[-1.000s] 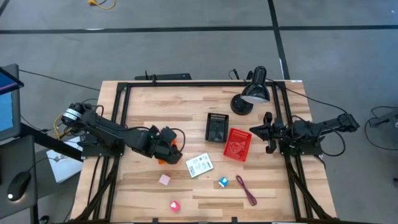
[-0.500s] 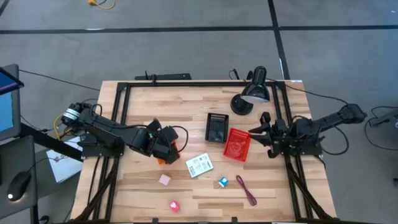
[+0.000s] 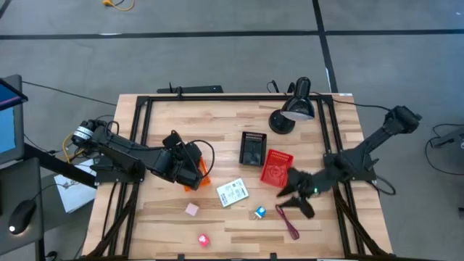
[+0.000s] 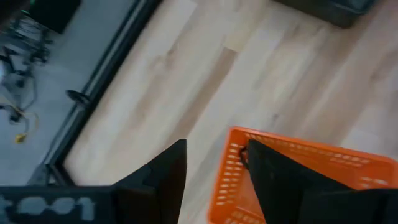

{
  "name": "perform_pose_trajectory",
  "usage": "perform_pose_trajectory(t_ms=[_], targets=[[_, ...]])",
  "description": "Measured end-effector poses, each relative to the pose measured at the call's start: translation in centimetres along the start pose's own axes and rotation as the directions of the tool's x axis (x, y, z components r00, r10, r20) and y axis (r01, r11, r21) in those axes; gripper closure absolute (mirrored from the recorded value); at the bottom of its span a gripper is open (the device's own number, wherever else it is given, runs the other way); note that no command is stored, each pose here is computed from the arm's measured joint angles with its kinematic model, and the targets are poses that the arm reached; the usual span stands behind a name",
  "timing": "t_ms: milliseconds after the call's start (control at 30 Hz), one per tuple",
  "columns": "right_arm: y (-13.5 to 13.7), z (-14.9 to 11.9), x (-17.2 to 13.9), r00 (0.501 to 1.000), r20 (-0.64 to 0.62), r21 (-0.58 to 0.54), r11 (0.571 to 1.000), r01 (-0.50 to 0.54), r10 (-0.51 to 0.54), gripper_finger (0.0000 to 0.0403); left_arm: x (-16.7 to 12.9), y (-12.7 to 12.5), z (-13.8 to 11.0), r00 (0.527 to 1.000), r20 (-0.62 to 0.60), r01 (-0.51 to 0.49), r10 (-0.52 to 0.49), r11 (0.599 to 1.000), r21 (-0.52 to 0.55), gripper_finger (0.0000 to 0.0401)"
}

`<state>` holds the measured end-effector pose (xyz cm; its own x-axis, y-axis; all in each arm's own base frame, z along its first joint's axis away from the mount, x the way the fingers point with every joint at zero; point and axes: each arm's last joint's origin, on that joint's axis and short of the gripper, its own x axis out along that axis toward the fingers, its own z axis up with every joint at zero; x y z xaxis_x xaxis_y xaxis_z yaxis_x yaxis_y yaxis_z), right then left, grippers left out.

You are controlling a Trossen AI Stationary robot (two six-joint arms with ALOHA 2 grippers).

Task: Pick and place items into bin
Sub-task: Put the pink charger cable into the orange bin

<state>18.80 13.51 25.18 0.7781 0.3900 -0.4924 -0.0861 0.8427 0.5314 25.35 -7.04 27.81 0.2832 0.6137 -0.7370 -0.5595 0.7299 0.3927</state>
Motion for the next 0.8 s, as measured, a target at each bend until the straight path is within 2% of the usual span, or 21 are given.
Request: perform_pose_trajectory(t_ms=[100, 167, 233, 300, 400, 467, 567, 800], targets=[[2.2, 0.2, 0.7, 0.996, -0.085, 0.099, 0.995, 0.029, -0.021, 0.0223, 0.0, 0.1, 0.0, 1.0, 0.018, -0.024, 0.023, 1.0, 0.005, 0.0244], [3.1, 0.1, 1.4, 0.986, -0.153, 0.185, 0.978, 0.093, -0.065, 0.0229, 0.0, 0.1, 0.0, 0.999, 0.028, -0.034, 0.034, 0.999, 0.005, 0.0244], [3.3, -0.5, 2.3, 0.958, -0.247, 0.292, 0.931, 0.219, -0.147, 0.0234, 0.0, 0.2, 0.1, 0.998, 0.043, -0.047, 0.046, 0.999, 0.004, 0.0244], [3.2, -1.5, 3.2, 0.9, -0.374, 0.344, 0.868, 0.359, -0.224, 0.0237, 0.0, 0.2, 0.1, 0.996, 0.063, -0.065, 0.065, 0.998, 0.004, 0.0244], [2.7, -3.2, 4.9, 0.79, -0.554, 0.309, 0.816, 0.488, -0.263, 0.0238, 0.0, 0.3, 0.2, 0.991, 0.094, -0.092, 0.092, 0.996, 0.001, 0.0244], [2.5, -3.9, 5.9, 0.74, -0.626, 0.27, 0.823, 0.5, -0.244, 0.0238, 0.0, 0.4, 0.3, 0.989, 0.104, -0.106, 0.105, 0.994, -0.003, 0.0244], [1.9, -4.6, 7.3, 0.705, -0.664, 0.236, 0.826, 0.512, -0.248, 0.0238, 0.2, 0.5, 0.4, 0.988, 0.103, -0.112, 0.113, 0.994, -0.009, 0.0244], [0.0, -5.1, 9.6, 0.664, -0.687, 0.244, 0.767, 0.594, -0.296, 0.0239, 0.2, 0.6, 0.5, 0.988, 0.102, -0.114, 0.115, 0.993, -0.011, 0.0244]])
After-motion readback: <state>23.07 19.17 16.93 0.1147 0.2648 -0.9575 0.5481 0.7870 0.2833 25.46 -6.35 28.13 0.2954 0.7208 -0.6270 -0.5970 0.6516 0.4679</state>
